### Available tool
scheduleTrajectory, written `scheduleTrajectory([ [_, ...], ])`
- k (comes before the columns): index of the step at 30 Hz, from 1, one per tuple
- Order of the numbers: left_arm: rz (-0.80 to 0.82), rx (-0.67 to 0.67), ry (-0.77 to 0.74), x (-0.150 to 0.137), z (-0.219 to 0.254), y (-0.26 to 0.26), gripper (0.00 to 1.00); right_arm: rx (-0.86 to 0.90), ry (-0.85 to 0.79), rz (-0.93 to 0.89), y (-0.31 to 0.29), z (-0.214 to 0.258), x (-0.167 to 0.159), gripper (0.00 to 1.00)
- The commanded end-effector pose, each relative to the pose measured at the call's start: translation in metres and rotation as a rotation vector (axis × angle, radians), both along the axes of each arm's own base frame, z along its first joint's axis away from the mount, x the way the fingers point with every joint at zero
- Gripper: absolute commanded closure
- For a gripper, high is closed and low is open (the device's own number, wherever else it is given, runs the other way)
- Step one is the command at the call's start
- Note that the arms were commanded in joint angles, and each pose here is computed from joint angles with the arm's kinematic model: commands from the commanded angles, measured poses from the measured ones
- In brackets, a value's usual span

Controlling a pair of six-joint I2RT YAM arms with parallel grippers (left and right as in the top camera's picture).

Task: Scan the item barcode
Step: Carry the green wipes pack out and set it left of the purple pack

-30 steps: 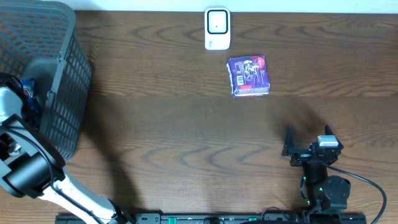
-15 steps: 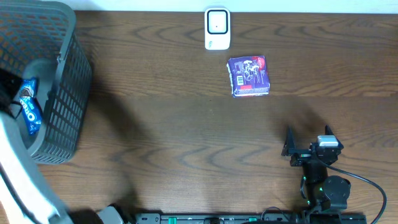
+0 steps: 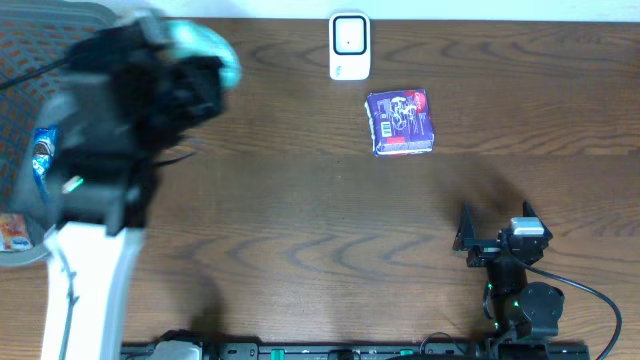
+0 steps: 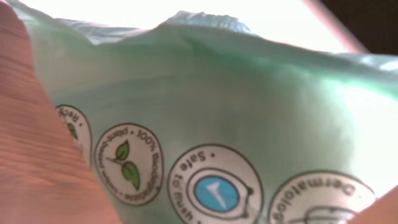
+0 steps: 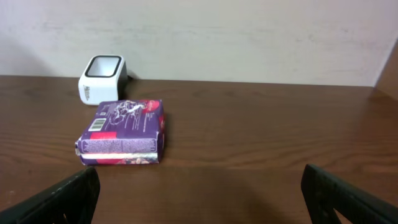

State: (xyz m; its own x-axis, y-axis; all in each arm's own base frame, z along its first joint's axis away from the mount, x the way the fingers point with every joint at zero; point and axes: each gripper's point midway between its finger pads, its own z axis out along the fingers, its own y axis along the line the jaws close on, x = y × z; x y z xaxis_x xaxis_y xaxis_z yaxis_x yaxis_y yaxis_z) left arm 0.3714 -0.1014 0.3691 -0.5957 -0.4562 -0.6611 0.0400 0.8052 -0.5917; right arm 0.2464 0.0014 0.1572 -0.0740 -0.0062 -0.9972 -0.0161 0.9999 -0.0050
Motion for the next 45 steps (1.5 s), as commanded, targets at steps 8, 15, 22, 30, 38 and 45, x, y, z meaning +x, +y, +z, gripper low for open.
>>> scheduleTrajectory([
  [8,-0.275,0.25,0.298,0.071,-0.215,-0.148,0.92,0.014,0.0,0.007,0.002,0.0,0.0,0.01],
  [15,-0.303,0.256,0.37,0.076,-0.283,-0.18,0.6,0.014,0.0,0.007,0.002,0.0,0.0,0.01],
  [22,-0.323,0.244,0.354,0.071,-0.272,-0.188,0.29,0.014,0.0,0.007,0.002,0.0,0.0,0.01],
  [30,-0.238,0.178,0.165,0.077,-0.156,-0.14,0.37,0.014,0.0,0.007,0.002,0.0,0.0,0.01],
  [38,0.44,0.327,-0.023,0.056,-0.024,0.107,0.22,0.014,0.0,0.007,0.002,0.0,0.0,0.01],
  [45,1.002,0.375,0.015,-0.019,0.001,0.308,0.21,0.014,0.0,0.007,0.002,0.0,0.0,0.01],
])
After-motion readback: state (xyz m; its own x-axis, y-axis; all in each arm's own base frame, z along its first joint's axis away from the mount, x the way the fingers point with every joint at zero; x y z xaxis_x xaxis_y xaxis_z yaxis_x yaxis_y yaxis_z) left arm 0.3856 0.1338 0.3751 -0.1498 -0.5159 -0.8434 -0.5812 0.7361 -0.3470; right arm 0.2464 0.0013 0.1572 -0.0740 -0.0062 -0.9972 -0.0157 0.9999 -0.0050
